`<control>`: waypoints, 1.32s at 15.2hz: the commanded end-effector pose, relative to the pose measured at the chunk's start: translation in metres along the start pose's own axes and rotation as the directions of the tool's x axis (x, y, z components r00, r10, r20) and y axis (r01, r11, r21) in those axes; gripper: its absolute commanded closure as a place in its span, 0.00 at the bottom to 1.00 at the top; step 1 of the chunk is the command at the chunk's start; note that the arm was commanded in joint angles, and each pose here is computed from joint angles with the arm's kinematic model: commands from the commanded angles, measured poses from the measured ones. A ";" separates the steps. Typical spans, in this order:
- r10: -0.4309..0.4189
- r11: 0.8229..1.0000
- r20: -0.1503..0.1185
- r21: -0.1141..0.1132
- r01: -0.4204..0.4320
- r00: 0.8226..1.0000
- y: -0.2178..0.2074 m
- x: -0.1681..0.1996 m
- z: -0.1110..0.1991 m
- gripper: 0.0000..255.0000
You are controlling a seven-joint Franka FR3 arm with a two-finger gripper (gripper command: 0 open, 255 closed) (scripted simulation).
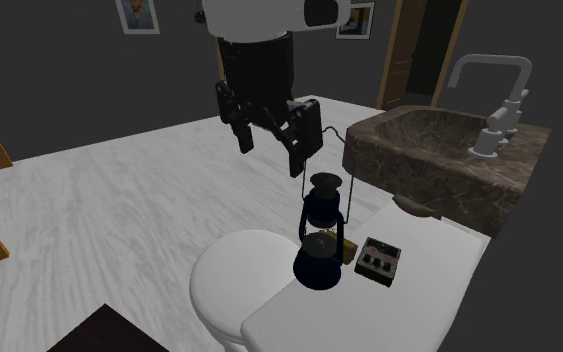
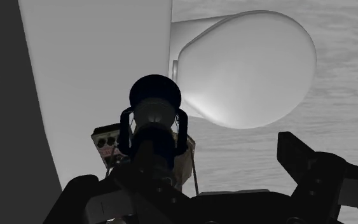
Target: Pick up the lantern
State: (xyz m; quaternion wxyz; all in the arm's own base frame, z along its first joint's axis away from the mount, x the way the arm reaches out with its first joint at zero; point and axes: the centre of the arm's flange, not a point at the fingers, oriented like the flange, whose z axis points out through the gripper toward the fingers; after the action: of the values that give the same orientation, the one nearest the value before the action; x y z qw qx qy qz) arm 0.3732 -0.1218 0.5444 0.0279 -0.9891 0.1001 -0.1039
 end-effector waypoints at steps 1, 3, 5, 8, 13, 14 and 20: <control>0.043 0.999 -0.044 -0.002 -0.043 0.998 0.020 0.013 0.004 0.00; 0.084 0.996 -0.084 -0.002 -0.084 0.993 0.039 0.023 0.007 0.00; 0.108 0.994 -0.109 -0.001 -0.109 0.988 0.051 0.029 0.008 0.00; 0.108 0.994 -0.109 -0.001 -0.109 0.988 0.053 0.026 0.024 0.00; 0.108 0.994 -0.109 -0.001 -0.109 0.988 0.054 0.021 0.048 0.00; 0.108 0.994 -0.109 -0.001 -0.109 0.988 0.054 0.021 0.048 0.00; 0.108 0.994 -0.109 -0.001 -0.109 0.988 0.054 0.021 0.047 1.00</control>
State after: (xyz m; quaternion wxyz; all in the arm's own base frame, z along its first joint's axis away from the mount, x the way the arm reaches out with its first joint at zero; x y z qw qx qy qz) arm 0.3932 -0.1770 0.4989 0.0247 -0.9751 0.1556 -0.1561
